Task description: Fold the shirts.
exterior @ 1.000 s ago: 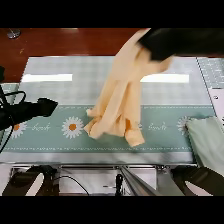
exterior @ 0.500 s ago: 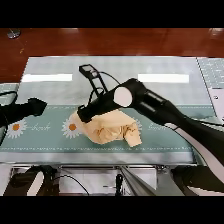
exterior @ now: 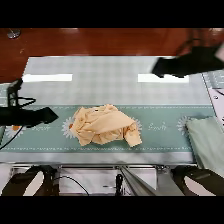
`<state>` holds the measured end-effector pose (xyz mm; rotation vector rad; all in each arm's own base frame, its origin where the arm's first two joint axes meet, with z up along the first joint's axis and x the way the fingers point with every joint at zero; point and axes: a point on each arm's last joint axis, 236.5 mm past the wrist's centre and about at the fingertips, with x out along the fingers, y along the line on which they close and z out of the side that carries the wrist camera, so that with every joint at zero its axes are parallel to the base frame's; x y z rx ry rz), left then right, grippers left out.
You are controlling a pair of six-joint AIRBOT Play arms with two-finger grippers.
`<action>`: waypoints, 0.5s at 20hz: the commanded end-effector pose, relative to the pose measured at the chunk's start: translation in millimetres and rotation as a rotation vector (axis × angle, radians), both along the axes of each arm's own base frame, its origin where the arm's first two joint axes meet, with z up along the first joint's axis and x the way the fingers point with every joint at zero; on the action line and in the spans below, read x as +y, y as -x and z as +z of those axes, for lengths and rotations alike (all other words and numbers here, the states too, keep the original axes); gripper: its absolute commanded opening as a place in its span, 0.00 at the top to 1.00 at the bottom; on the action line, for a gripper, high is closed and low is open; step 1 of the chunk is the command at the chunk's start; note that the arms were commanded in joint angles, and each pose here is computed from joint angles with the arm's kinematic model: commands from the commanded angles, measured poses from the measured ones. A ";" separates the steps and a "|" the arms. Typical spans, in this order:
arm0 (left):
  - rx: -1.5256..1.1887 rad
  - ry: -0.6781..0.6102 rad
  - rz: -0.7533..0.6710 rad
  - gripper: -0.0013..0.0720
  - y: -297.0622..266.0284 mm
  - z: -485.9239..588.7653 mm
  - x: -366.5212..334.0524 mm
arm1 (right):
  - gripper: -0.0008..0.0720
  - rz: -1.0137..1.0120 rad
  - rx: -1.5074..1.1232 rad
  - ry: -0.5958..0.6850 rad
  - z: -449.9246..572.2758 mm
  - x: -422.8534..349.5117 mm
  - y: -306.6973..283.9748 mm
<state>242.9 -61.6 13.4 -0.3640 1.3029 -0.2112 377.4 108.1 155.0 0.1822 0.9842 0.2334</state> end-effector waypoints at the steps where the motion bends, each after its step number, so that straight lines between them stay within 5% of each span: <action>1: 0.066 0.296 -0.239 0.02 0.0 -13.1 -71.7 | 0.14 -0.298 0.054 0.026 -23.6 -118.0 55.1; 6: 0.151 0.245 -0.301 0.02 -7.1 -69.6 -101.2 | 0.14 -0.180 0.317 -0.248 -128.6 -44.5 142.4; 10: 0.239 0.198 -0.365 0.07 8.6 -97.0 -105.2 | 0.14 -0.072 0.461 -0.271 -175.0 5.1 185.9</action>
